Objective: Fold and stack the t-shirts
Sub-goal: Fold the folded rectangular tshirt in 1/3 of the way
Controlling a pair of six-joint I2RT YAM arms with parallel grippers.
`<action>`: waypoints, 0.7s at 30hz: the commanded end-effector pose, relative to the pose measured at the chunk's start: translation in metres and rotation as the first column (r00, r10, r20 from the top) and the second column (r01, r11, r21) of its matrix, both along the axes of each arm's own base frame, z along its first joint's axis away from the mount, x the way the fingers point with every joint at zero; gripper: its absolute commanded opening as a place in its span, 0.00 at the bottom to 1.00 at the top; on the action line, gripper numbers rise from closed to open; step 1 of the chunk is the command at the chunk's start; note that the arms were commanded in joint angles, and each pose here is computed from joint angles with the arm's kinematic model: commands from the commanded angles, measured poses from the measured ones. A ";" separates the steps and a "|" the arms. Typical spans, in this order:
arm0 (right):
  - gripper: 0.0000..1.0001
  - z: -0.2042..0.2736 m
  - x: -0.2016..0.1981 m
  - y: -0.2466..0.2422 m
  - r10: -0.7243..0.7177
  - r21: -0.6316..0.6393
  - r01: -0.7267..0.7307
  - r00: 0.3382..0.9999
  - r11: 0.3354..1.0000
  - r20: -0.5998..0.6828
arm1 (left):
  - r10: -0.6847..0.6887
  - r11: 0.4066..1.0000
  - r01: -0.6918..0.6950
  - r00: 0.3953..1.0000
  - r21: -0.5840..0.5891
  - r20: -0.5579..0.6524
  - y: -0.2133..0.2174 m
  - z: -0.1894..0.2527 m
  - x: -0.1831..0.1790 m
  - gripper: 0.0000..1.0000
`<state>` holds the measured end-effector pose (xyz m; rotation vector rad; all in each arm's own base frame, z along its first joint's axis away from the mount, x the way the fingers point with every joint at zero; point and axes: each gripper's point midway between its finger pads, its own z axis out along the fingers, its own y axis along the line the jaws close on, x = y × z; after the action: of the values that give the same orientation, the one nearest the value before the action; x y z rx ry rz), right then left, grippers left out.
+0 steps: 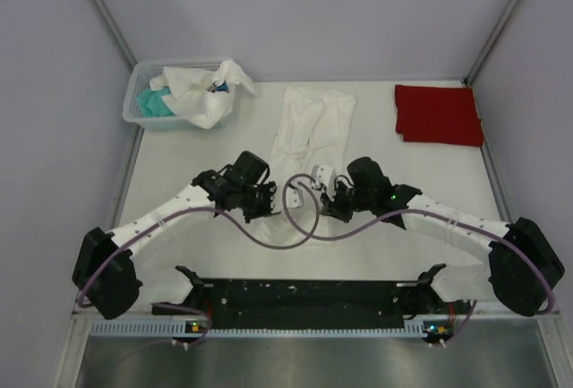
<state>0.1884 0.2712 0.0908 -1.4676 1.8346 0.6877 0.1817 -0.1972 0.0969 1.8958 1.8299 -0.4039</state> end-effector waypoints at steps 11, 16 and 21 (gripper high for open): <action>0.00 0.041 0.157 -0.010 -0.395 0.150 0.402 0.916 0.903 -0.072 | 0.409 0.912 -0.405 0.909 -0.058 0.079 -0.025 0.036 0.173 0.00; 0.00 0.027 0.168 -0.037 -0.509 0.110 0.517 0.855 0.849 -0.096 | 0.480 0.877 -0.480 0.872 -0.018 0.101 -0.017 0.025 0.203 0.00; 0.00 0.020 0.171 -0.048 -0.547 0.112 0.556 0.831 0.824 -0.102 | 0.496 0.866 -0.500 0.859 0.006 0.125 -0.016 0.020 0.221 0.00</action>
<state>0.3502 0.2294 0.1036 -0.8254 2.1063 0.5680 0.3815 -0.2125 0.1016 1.4129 2.1743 -0.1270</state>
